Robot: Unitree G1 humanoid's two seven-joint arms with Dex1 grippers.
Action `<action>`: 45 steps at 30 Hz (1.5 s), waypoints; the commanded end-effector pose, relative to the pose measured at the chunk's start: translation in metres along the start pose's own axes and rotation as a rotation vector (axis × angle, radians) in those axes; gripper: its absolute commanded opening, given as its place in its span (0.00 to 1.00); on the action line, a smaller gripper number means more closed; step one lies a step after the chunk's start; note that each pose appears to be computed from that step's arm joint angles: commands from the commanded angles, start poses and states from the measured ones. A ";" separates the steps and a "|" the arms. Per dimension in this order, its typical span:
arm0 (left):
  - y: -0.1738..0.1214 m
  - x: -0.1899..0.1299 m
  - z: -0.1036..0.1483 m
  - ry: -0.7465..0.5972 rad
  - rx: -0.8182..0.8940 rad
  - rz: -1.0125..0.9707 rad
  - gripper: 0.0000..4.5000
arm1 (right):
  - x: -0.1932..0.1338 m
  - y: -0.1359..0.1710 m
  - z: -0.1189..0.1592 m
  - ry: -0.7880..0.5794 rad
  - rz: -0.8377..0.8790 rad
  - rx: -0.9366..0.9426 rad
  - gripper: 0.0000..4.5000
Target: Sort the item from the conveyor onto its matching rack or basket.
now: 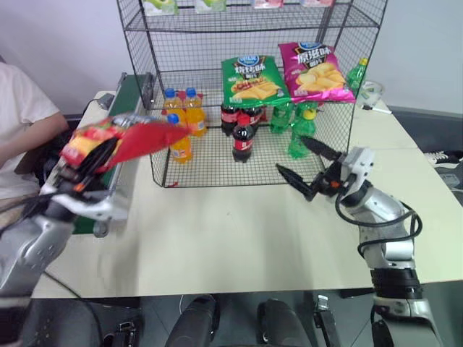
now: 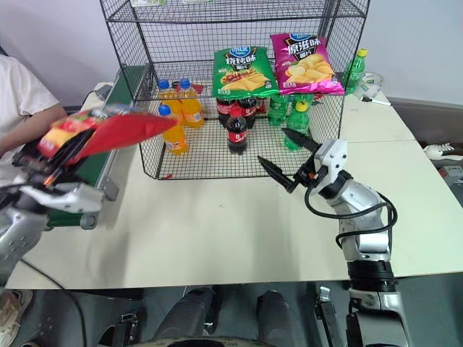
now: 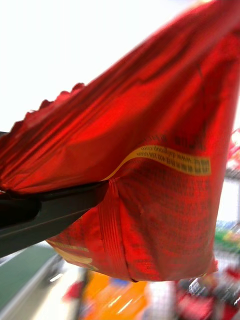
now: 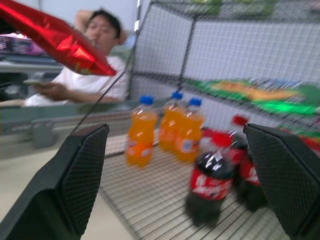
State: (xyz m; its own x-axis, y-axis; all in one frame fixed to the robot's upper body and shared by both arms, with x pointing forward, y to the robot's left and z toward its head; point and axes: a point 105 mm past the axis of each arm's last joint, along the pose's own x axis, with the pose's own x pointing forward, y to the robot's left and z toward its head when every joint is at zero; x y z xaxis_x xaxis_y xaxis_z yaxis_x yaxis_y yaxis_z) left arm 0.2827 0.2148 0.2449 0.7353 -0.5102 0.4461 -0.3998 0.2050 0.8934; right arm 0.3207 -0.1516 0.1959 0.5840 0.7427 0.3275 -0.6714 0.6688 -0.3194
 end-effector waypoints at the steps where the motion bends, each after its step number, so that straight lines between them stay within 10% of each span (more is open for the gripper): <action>1: 0.011 0.029 0.002 -0.011 -0.006 0.075 0.01 | 0.002 -0.003 0.011 -0.034 -0.028 -0.063 1.00; 26: -0.056 0.175 -0.068 0.444 -0.102 0.137 0.01 | 0.008 0.008 0.001 0.008 -0.009 -0.083 1.00; 36: -0.052 0.201 -0.024 0.235 -0.197 0.158 0.01 | 0.005 0.008 0.001 0.025 -0.006 -0.098 1.00; 45: -0.064 0.187 -0.043 0.314 -0.041 0.105 0.01 | 0.006 0.010 -0.003 0.045 0.014 -0.102 1.00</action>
State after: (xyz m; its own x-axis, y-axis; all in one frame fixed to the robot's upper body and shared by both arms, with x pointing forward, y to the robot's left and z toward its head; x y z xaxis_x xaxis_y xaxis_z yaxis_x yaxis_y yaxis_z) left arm 0.4703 0.1335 0.2586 0.8473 -0.2357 0.4759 -0.4025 0.2997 0.8650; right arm 0.3229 -0.1429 0.1817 0.6205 0.7375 0.2665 -0.6374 0.6723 -0.3765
